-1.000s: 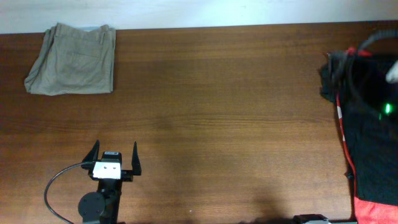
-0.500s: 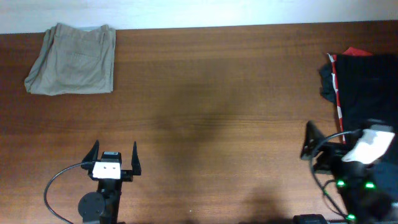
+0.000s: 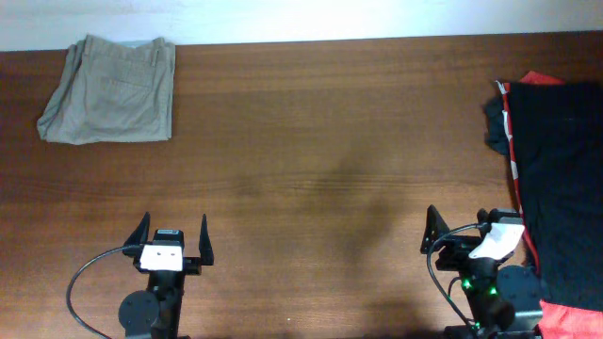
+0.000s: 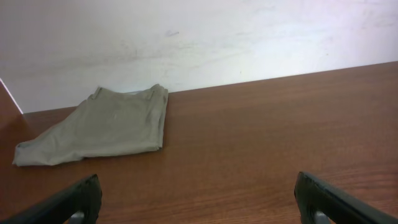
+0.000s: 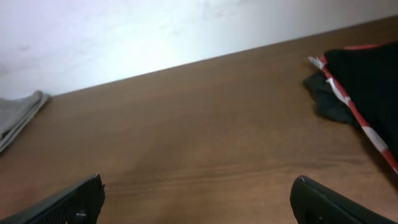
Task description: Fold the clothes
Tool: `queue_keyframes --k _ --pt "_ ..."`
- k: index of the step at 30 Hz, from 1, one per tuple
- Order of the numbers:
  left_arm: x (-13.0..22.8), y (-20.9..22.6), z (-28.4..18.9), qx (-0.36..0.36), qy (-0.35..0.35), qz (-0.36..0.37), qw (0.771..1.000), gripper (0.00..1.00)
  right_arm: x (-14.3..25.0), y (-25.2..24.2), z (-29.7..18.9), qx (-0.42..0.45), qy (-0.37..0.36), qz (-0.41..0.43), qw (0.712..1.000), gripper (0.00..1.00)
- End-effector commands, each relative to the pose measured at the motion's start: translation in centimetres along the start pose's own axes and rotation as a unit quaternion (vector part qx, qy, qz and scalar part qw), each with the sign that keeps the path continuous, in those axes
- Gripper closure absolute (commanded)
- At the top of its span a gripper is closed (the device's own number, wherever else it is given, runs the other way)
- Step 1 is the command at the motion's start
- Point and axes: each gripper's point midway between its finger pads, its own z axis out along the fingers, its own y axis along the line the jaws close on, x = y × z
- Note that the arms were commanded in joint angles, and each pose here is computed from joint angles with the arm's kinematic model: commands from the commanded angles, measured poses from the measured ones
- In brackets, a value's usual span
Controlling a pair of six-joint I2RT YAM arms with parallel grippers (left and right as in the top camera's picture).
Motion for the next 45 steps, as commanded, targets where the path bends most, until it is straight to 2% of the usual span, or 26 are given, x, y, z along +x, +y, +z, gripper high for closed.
queue_keyframes --k 1,10,14,19,45 --pt "0.1 0.1 0.0 -0.004 0.000 -0.006 1.000 0.01 0.8 -0.1 0.5 -0.006 -0.014 -0.003 1.000 0.01" --pt "0.1 0.1 0.0 -0.004 0.000 -0.006 1.000 0.01 3.0 0.4 2.2 -0.053 -0.061 -0.010 0.997 0.01" --pt "0.1 0.1 0.0 -0.004 0.000 -0.006 1.000 0.01 2.8 1.3 2.3 -0.078 -0.081 -0.050 0.992 0.01" --pt "0.1 0.1 0.0 -0.004 0.000 -0.006 1.000 0.01 2.7 0.8 2.4 -0.057 -0.090 -0.140 0.984 0.01" --pt "0.1 0.1 0.0 -0.004 0.000 -0.006 1.000 0.01 2.6 -0.6 2.5 -0.015 -0.090 -0.136 0.986 0.01"
